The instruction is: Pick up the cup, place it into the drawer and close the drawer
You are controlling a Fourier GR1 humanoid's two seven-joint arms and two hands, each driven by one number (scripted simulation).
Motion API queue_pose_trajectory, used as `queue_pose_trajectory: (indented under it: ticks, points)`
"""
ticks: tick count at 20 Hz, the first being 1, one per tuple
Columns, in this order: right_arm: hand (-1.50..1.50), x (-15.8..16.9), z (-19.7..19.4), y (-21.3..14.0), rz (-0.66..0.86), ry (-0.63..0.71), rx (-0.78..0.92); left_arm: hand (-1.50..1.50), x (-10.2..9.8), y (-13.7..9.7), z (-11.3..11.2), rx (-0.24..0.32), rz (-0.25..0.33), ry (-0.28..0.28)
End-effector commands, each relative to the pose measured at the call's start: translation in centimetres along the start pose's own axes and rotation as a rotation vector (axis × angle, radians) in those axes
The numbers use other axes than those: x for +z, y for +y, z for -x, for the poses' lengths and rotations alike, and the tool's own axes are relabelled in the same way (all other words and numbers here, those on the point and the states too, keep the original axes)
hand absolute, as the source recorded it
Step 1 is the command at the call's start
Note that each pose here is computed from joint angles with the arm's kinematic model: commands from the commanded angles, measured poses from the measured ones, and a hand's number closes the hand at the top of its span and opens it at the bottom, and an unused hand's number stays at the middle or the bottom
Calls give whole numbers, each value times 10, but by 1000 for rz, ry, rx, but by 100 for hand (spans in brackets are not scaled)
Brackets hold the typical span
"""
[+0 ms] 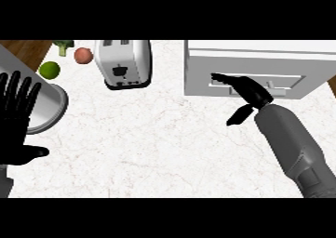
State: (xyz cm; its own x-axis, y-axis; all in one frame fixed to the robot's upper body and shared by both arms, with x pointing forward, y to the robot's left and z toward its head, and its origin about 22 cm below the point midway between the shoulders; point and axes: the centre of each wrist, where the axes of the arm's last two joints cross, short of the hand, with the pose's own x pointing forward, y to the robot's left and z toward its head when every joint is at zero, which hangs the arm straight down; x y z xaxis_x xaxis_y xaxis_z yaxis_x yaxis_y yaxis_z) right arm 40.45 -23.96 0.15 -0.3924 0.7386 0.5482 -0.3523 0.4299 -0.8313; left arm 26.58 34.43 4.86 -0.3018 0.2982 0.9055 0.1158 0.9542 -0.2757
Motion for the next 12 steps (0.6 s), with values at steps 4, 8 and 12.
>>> queue_pose_trajectory:
  ticks: [4,8,12]
  points:
    - [-150,5,22,-41,-3,92,-8,-150,1,2,2,-12,14,-5]
    - [-150,-2,16,-52,21,103,-18,-150,1,-5,15,-4,37,-3]
    - [-150,1,19,-68,30,104,-16,-150,-11,-10,8,-13,56,-20]
